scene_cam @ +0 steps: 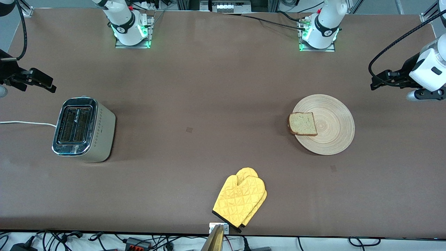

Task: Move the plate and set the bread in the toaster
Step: 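Move the left gripper toward the bamboo plate's rim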

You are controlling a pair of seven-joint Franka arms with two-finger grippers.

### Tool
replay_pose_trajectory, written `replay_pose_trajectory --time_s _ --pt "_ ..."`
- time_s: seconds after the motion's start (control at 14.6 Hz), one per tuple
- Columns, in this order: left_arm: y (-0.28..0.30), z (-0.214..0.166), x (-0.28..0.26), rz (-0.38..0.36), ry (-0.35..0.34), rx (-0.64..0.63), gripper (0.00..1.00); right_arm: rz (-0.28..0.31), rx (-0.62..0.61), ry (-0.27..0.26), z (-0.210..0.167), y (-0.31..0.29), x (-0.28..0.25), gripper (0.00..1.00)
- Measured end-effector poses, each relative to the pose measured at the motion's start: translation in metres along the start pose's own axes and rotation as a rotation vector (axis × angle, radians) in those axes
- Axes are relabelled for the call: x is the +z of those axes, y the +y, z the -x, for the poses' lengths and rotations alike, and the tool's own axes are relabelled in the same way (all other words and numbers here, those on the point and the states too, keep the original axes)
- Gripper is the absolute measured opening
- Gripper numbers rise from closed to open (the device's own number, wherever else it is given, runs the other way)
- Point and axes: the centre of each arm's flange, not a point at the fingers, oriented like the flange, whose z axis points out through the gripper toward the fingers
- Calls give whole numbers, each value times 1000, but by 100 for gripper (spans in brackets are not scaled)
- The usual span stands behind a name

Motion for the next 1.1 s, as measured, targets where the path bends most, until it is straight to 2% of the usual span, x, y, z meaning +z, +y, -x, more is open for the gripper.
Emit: replay_pose_trajectory --time_s 0.69,0.89,0.96,1.1 --pt "-4 -1 2 1 -5 -8 100 0 -7 0 0 -1 0 100" --pt "-20 -7 13 5 -27 -11 100 0 -8 -1 0 -1 1 100" --pt "-30 -11 20 16 -40 4 100 0 -8 0 0 -1 1 100" --pt "-64 -23 42 94 -73 61 100 0 -8 4 -1 -1 0 100"
